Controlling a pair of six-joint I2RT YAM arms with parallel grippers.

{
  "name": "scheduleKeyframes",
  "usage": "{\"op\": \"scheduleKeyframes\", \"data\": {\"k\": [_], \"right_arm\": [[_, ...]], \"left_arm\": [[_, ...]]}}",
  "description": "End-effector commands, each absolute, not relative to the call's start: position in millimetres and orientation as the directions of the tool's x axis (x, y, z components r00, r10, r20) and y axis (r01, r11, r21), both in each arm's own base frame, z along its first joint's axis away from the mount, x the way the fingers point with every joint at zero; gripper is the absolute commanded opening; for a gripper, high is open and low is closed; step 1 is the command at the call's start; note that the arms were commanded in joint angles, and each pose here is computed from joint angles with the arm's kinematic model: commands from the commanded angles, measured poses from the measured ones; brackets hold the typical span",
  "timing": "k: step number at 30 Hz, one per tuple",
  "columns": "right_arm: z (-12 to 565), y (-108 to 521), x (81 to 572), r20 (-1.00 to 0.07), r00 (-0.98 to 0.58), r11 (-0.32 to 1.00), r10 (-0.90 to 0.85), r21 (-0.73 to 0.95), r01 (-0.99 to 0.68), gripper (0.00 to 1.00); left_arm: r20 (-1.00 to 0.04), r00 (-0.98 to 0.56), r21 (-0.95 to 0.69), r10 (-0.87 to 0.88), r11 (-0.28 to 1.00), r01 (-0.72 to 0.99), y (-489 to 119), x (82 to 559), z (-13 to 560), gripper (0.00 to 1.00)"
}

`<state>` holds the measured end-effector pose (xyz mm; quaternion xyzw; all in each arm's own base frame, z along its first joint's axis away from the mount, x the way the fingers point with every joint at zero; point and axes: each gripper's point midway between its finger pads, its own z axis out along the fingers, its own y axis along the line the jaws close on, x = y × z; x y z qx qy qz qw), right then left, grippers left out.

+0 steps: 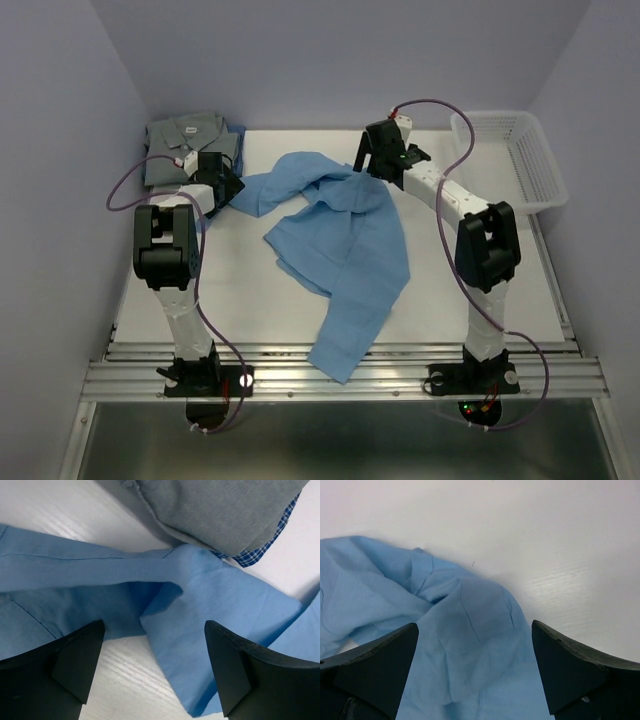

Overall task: Fold and stack the long sleeve shirts
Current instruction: Flatten the shirt out

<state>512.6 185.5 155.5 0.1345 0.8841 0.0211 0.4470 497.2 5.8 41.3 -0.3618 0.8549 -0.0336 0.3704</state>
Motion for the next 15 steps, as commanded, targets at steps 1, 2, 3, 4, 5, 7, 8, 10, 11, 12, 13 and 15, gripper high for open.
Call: {"op": "scheduleKeyframes", "data": {"k": [1,2,3,4,5,7,8,10,11,12,13,15], "right_arm": [[165.1,185.0,537.1,-0.817,-0.529,0.965,0.229,0.118,0.236,1.0],[165.1,186.4,541.1,-0.819,-0.524,0.964,0.232,0.12,0.239,1.0],[165.1,188.1,548.5,-0.825,-0.513,0.961,0.238,0.124,0.248,1.0],[165.3,189.0,552.7,-0.828,-0.506,0.959,0.242,0.126,0.252,1.0],[164.6,189.7,556.3,-0.831,-0.5,0.958,0.244,0.126,0.257,1.0],[163.1,190.1,564.8,-0.835,-0.488,0.952,0.253,0.126,0.28,1.0],[158.4,188.6,563.2,-0.827,-0.505,0.951,0.248,0.109,0.288,1.0],[151.2,184.7,562.5,-0.82,-0.517,0.946,0.246,0.085,0.314,1.0],[146.7,182.2,558.9,-0.813,-0.53,0.945,0.241,0.071,0.32,1.0],[142.4,181.0,556.5,-0.808,-0.537,0.944,0.241,0.065,0.324,1.0],[134.9,180.0,551.1,-0.799,-0.553,0.945,0.237,0.059,0.32,1.0],[126.6,180.9,546.2,-0.787,-0.572,0.95,0.233,0.057,0.308,0.94]], "left_arm": [[-0.618,-0.473,-0.356,-0.628,0.76,-0.543,0.0,518.7,49.5,0.92],[-0.618,-0.484,-0.352,-0.619,0.769,-0.534,-1.0,520.9,47.3,0.86],[-0.612,-0.497,-0.358,-0.615,0.776,-0.519,-4.3,525.3,44.4,0.65],[-0.606,-0.507,-0.36,-0.614,0.779,-0.513,-6.4,526.1,41.9,0.44],[-0.602,-0.514,-0.365,-0.611,0.783,-0.504,-8.4,526.9,40.0,0.17],[-0.603,-0.515,-0.389,-0.609,0.788,-0.476,-13.4,529.2,40.8,0.0],[-0.608,-0.513,-0.393,-0.606,0.791,-0.469,-13.8,527.7,43.0,0.0],[-0.631,-0.487,-0.399,-0.604,0.791,-0.464,-11.0,519.7,53.7,0.0],[-0.643,-0.474,-0.398,-0.602,0.791,-0.465,-8.8,516.7,60.0,0.0],[-0.66,-0.449,-0.403,-0.602,0.788,-0.464,-6.1,515.5,67.3,0.0],[-0.674,-0.436,-0.406,-0.596,0.792,-0.455,-5.0,507.1,78.1,0.0],[-0.709,-0.39,-0.427,-0.588,0.797,-0.427,-3.5,502.8,105.3,0.0]]}}
